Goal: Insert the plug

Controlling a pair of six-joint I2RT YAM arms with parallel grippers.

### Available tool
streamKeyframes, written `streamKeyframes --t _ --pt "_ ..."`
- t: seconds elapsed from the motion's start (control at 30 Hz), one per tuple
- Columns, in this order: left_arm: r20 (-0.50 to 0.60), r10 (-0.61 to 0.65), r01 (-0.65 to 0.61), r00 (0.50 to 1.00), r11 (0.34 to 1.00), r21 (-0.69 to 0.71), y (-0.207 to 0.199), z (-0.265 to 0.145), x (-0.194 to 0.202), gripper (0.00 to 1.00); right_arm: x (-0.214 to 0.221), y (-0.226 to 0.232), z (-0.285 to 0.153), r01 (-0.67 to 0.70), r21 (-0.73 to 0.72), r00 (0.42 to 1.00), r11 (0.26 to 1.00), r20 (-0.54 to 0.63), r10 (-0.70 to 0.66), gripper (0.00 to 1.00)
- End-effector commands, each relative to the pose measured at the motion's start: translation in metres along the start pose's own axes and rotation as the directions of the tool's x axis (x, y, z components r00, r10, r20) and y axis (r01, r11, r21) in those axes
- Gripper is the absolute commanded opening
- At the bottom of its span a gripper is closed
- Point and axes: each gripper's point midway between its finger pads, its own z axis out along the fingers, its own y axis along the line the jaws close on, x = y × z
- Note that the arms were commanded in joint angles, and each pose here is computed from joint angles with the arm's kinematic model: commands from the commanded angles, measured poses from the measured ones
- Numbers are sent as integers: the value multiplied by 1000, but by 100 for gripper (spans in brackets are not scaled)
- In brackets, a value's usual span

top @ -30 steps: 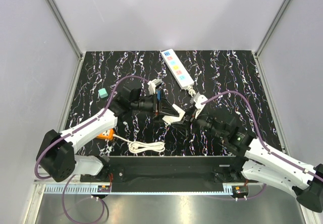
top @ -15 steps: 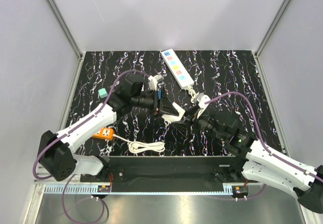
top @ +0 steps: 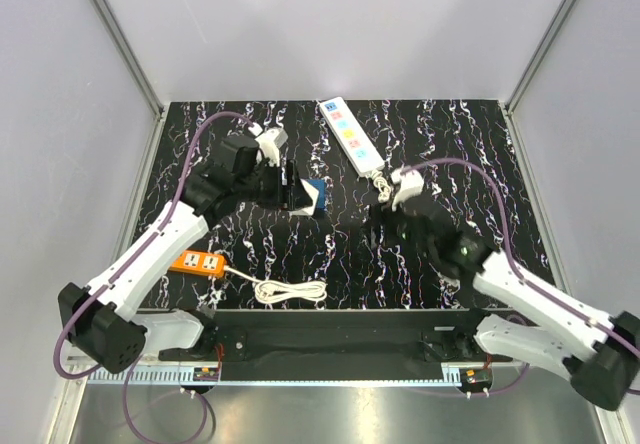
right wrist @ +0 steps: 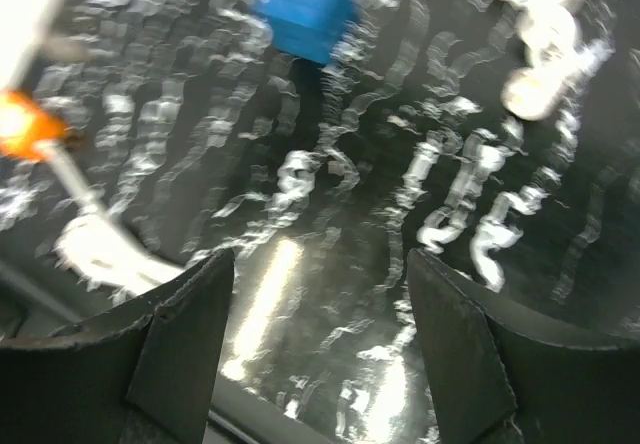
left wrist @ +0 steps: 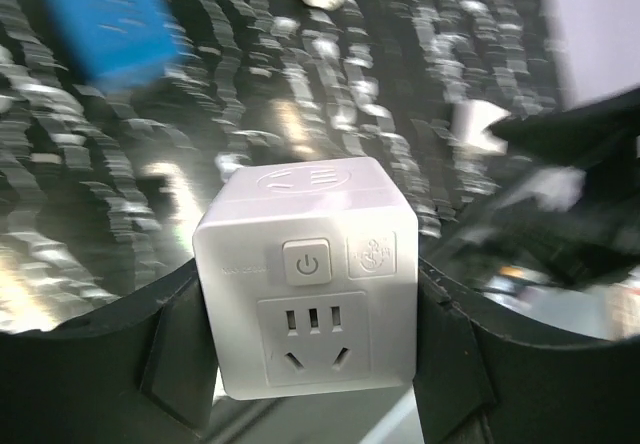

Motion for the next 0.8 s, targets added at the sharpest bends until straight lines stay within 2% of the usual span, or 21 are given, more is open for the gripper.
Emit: streamKeyframes --t 0.0,0.03,0.1,0.17,0.23,0.3,0.43,0.6,0.77 --pt "180 251 -226 951 963 -148 8 -21 -59 0 -12 -35 19 -52 121 990 991 -125 67 77" --pt "214 293 -260 932 951 -169 4 -28 -75 0 -12 -38 24 -69 92 983 993 -164 84 76" --pt "240 384 -325 891 911 -252 10 -37 -95 0 -32 -58 34 -82 134 982 988 -157 102 76" --pt "276 430 -347 860 887 -304 9 -46 -114 0 -26 -76 56 -33 197 972 980 -221 77 74" --pt "280 476 -389 834 867 -312 5 -47 -124 0 -31 -85 80 -19 211 964 977 -257 75 73" --pt "264 530 -475 806 845 -246 -8 -42 -123 0 -32 -92 104 -27 205 952 978 -292 87 72" --pt "252 512 -466 821 857 -221 -6 -23 -124 0 -26 -104 141 -10 185 931 983 -356 76 67" --pt "229 508 -501 830 861 -92 -18 -9 -103 0 -23 -140 165 70 280 918 957 -393 48 64" --pt "214 507 -489 835 862 -136 -1 -12 -87 0 -10 -155 182 150 275 888 950 -459 -7 64"
